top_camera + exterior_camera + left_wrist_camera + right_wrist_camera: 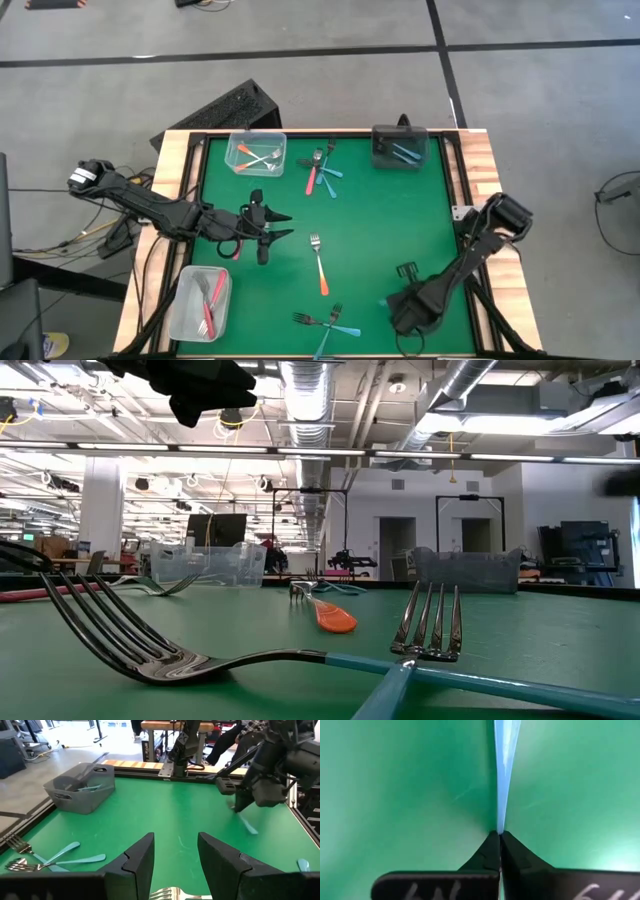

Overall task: Sort silverware by color (type)
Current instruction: Put the blue fork into the black bin

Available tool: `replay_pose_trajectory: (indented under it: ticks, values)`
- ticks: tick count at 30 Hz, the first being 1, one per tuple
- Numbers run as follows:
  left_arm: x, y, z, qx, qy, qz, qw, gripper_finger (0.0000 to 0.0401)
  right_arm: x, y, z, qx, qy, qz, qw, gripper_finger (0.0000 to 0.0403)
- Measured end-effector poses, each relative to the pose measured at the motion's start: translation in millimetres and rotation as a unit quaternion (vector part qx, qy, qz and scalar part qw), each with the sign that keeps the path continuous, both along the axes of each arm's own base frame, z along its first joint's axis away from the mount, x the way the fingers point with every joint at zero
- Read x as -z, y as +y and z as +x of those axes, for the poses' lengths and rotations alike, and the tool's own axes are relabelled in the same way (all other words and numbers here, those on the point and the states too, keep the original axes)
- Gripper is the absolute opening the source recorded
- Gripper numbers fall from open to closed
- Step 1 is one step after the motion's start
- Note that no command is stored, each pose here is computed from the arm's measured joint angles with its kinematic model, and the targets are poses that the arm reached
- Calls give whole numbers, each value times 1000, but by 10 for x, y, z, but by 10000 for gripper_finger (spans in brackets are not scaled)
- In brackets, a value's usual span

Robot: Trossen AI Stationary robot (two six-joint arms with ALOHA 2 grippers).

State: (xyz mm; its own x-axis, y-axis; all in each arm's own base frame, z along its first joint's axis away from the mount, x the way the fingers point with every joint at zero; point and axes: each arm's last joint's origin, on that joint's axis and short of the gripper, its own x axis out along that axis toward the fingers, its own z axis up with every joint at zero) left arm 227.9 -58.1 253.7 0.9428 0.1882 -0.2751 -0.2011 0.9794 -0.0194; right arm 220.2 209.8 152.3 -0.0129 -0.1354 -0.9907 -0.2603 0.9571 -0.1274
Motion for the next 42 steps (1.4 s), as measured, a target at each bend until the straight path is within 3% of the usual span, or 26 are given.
replay_pose_trajectory:
  ticks: [7, 13, 18, 23, 27, 31, 36, 42]
  values:
    - [-1, 8, -1, -12, 0, 8, 1000, 139, -488, -482, 230, 24, -166, -91, 982, 12]
    - [-2, 16, -3, -23, 1, 23, 999, 139, -925, -1223, 386, 90, -243, -168, 951, 12]
    - [2, 17, -4, -24, 3, 23, 999, 139, -1158, -1931, 400, 166, -254, -244, 921, 12]
    - [55, 24, -23, -30, 27, 16, 999, 139, -1232, -2556, 369, 167, -205, -289, 920, 12]
    - [113, 40, -50, -52, 54, 13, 997, 139, -1212, -2986, 309, 161, -157, -293, 929, 13]
    - [158, 55, -75, -72, 72, 5, 995, 139, -1182, -3378, 189, 177, -137, -259, 940, 13]
    - [202, 65, -101, -86, 91, -6, 992, 139, -1141, -3767, 23, 222, -142, -224, 938, 18]
    - [217, 70, -112, -92, 97, -9, 991, 139, -1095, -4041, -104, 256, -154, -199, 933, 64]
